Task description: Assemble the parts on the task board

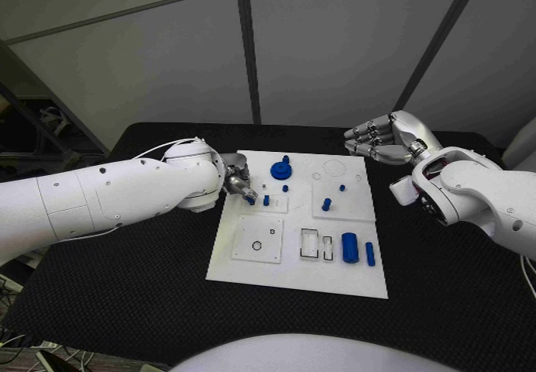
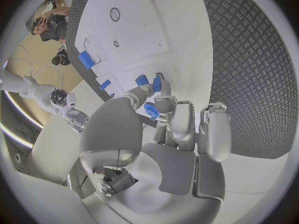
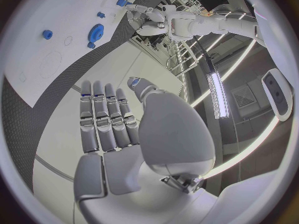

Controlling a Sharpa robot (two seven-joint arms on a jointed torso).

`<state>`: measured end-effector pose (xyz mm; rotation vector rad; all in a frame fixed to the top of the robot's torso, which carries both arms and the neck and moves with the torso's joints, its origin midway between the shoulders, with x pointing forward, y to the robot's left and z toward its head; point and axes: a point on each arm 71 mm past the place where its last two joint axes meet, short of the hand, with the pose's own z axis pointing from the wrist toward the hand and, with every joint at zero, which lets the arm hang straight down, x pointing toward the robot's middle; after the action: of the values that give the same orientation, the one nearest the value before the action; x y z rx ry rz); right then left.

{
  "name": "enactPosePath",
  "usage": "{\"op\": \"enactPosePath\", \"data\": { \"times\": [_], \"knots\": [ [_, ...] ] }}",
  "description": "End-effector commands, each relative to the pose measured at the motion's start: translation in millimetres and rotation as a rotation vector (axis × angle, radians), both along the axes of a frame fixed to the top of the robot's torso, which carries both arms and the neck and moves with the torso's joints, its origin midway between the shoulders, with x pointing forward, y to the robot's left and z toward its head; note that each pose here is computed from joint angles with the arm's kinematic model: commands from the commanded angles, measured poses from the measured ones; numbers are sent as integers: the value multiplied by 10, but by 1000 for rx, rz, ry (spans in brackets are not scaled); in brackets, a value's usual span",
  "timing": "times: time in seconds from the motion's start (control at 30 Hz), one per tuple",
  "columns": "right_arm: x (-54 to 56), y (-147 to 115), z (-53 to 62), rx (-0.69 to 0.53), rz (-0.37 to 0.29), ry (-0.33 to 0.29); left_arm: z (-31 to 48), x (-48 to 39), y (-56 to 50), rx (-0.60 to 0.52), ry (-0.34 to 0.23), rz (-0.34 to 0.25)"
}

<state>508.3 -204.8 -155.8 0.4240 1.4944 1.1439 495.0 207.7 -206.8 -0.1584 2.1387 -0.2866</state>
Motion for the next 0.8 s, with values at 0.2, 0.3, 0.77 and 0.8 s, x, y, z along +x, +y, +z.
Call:
{"op": "enactPosePath", "data": {
  "times": [0.2, 0.3, 0.77, 0.8],
  "knots": [
    [-3, 9, 16, 4, 11, -5, -13, 29, -18, 34, -37, -14],
    [-3, 10, 16, 4, 11, -4, -22, 32, -22, 36, -35, -16],
    [-2, 9, 15, 4, 12, -3, -43, 13, -51, 51, -8, -40],
    [-2, 10, 15, 4, 12, -3, -45, 13, -52, 52, -7, -41]
  ]
}}
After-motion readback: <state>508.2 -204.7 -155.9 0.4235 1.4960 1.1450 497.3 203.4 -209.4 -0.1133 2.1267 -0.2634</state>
